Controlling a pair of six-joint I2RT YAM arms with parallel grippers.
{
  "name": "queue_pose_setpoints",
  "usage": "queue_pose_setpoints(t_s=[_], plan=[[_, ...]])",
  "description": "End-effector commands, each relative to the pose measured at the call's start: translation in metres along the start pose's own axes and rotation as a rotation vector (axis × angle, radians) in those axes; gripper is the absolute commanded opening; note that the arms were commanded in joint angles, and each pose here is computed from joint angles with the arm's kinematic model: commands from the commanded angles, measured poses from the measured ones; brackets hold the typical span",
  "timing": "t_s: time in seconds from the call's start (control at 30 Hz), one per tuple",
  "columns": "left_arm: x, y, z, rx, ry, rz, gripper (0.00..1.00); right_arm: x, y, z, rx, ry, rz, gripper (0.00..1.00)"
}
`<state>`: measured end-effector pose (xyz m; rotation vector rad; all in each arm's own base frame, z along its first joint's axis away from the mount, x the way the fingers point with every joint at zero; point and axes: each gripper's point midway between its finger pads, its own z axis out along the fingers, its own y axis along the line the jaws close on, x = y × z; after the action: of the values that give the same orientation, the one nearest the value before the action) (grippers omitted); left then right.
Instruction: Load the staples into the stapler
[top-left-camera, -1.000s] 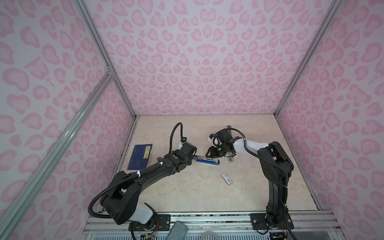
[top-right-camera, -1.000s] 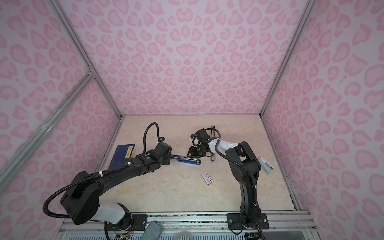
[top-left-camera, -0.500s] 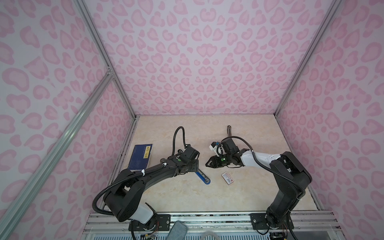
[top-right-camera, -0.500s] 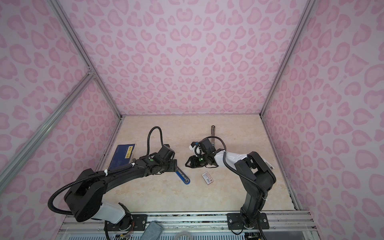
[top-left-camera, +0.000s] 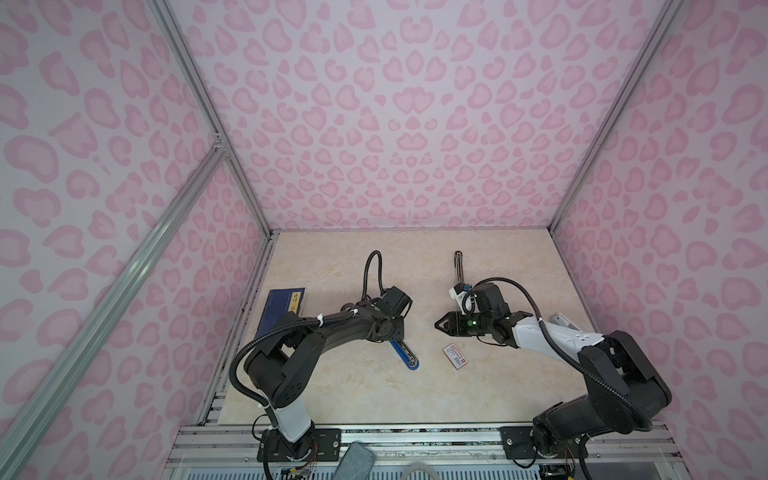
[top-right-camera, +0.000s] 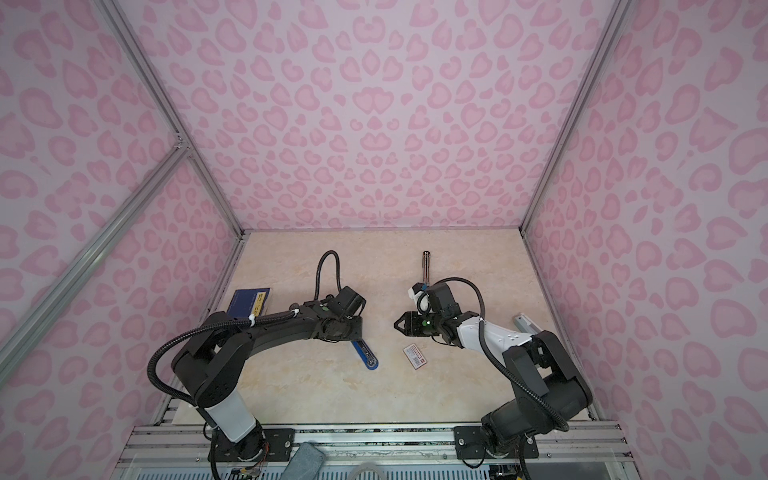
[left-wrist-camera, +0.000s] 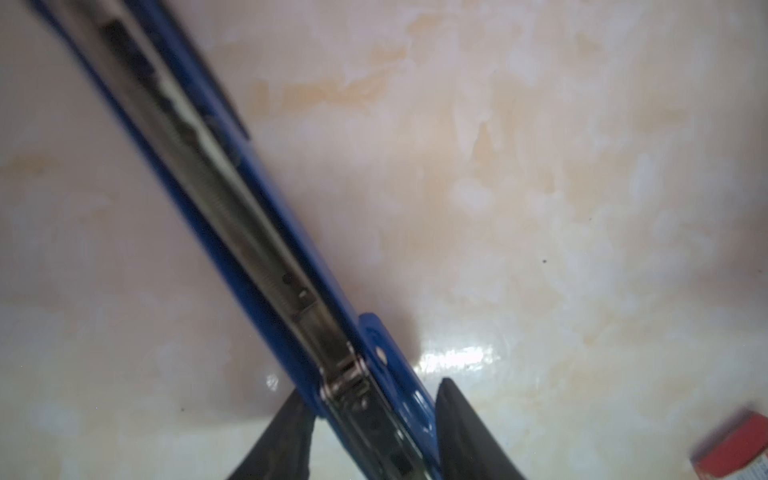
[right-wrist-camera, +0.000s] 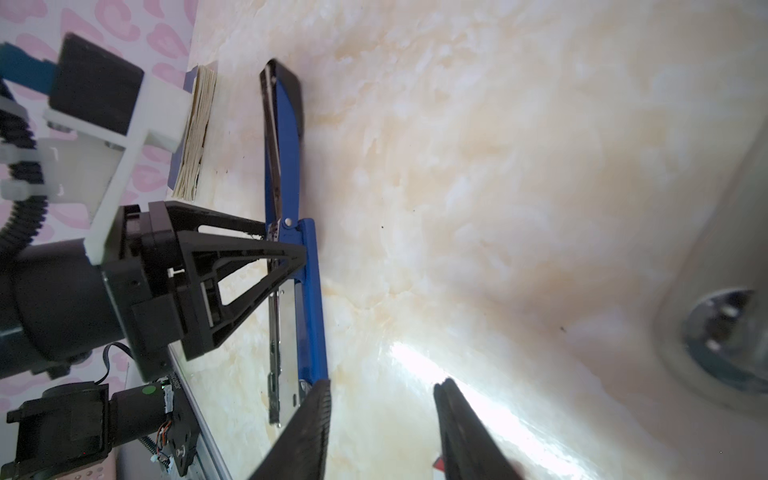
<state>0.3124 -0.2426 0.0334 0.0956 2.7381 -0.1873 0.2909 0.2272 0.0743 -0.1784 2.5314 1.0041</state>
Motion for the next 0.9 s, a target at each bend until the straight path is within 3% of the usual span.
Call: queue_pose_setpoints(t_s=[0.0,0.07,0.53,0.7,0.83,0.87], plan=[[-0.021,0.002,0.005,-0.048,-0.03,0.068,0.37,-0.005,-0.009,-0.004,0.027,-0.04,0.03,0.44],[-0.032,0.003,0.011,-0.06,-0.028,0.083,0.3,-0.005,-0.013,-0.008,0.038,-0.051,0.044,0.43],[-0.129,0.014,0.04,-0.071,-0.091,0.101,0.29,-0.013,-0.043,-0.045,0.158,-0.159,0.115,0.43],[-0.15,0.016,0.052,-0.076,-0.09,0.097,0.29,-0.011,-0.046,-0.047,0.193,-0.142,0.123,0.43],[-0.156,0.019,0.051,-0.081,-0.1,0.09,0.35,-0.003,-0.046,-0.045,0.264,-0.09,0.072,0.47],[-0.157,0.019,0.05,-0.081,-0.105,0.089,0.41,-0.001,-0.045,-0.044,0.277,-0.076,0.057,0.48]])
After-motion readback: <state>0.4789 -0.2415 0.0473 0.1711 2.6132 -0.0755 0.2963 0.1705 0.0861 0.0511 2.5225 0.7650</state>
